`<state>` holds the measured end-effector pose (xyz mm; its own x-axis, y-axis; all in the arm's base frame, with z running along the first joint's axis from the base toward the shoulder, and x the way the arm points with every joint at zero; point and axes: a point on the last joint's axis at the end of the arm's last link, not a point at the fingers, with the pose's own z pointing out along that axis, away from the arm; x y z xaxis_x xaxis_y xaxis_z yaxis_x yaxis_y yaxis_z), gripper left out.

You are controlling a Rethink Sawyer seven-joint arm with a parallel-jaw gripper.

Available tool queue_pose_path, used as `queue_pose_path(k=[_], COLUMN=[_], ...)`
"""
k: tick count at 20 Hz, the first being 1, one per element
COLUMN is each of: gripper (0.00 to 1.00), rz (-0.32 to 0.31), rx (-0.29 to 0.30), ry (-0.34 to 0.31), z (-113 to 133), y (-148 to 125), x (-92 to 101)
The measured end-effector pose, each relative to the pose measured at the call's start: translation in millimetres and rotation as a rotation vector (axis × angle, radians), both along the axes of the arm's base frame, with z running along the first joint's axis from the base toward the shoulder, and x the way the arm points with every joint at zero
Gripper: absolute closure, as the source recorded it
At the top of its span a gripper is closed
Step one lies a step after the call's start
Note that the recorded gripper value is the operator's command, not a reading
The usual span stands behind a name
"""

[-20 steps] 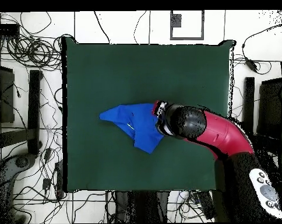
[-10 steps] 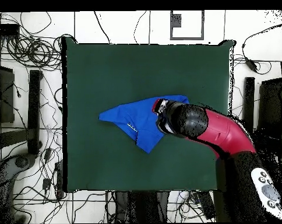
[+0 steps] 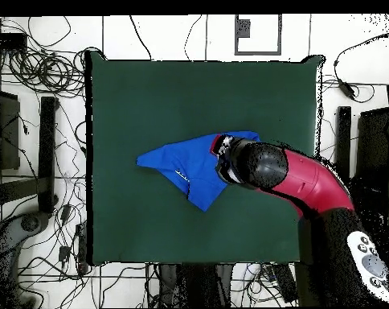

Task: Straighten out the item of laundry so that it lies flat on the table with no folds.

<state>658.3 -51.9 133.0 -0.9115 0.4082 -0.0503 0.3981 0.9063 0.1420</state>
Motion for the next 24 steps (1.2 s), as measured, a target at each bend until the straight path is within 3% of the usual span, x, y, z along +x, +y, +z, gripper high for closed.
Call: queue_pose_path(k=[6, 16, 18, 24], gripper=[0.0, 0.0, 0.0, 0.0], rz=[0.023, 0.17, 0.196, 0.191], rx=[-0.021, -0.182, -0.206, -0.215], ry=[-0.038, -0.182, -0.232, -0.269], z=[18, 49, 50, 35], y=[12, 69, 81, 78], x=[6.6, 2.7, -0.6, -8.2])
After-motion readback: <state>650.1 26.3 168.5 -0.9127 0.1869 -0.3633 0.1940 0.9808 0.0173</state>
